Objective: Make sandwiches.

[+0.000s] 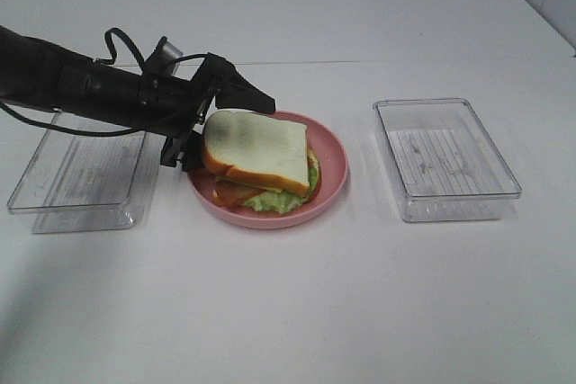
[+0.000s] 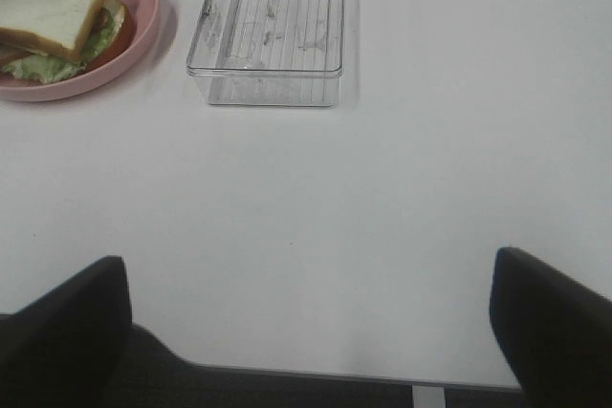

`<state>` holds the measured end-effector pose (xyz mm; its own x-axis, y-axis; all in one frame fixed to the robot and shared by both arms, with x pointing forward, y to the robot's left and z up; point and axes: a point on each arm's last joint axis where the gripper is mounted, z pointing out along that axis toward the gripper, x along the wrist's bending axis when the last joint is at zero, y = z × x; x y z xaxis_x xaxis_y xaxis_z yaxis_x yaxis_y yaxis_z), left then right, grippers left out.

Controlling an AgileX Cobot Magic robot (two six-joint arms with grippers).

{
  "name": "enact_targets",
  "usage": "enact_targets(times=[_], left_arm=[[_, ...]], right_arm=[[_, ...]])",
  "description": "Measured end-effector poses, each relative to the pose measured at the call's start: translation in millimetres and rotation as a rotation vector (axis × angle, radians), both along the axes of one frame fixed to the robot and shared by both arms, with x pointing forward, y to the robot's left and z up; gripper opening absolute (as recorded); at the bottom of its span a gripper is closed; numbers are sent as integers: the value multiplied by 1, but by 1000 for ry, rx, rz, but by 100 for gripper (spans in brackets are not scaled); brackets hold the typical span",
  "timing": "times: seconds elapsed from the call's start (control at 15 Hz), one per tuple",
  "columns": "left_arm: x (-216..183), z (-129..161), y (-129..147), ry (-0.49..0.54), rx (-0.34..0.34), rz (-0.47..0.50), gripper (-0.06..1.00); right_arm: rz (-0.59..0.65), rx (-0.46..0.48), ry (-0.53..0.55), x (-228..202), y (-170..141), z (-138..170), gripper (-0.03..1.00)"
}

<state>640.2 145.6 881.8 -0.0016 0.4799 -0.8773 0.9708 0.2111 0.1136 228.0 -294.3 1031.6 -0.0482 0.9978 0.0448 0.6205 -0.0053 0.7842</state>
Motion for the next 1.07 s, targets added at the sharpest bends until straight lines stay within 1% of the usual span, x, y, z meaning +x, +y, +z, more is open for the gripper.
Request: enact_targets(times=[0.13, 0.27, 0.4, 0.47, 0.53, 0.6, 0.73, 0.8, 0.87, 0.93, 1.0, 1.07], left_arm=[[2, 3, 12, 26, 7, 15, 86], [4, 13, 28, 34, 42, 26, 86], [6, 27, 43, 24, 103, 11, 86], [6, 37, 46, 14, 139, -4, 86], [5, 43, 47, 8, 160, -15, 86], [6, 66, 51, -9, 236, -38, 86], [5, 97, 53, -18, 275, -56, 86], [4, 113, 53, -3, 278, -74, 86], [3, 131, 54, 7, 296, -102, 86], [1, 140, 55, 8, 319, -121, 86], [0, 157, 60, 15, 398, -124, 86], [0, 174, 68, -23, 498, -100, 86]], right_arm=[[0, 0, 0, 0, 0, 0, 98], [0, 0, 0, 0, 0, 0, 98], [0, 0, 0, 0, 0, 0, 98], [0, 0, 0, 0, 0, 0, 98], [0, 0, 0, 0, 0, 0, 98], [0, 0, 0, 0, 0, 0, 98], [0, 0, 0, 0, 0, 0, 98], [0, 0, 0, 0, 0, 0, 98], [0, 0, 0, 0, 0, 0, 98], [0, 0, 0, 0, 0, 0, 98], [0, 0, 0, 0, 0, 0, 98], [0, 0, 0, 0, 0, 0, 98]])
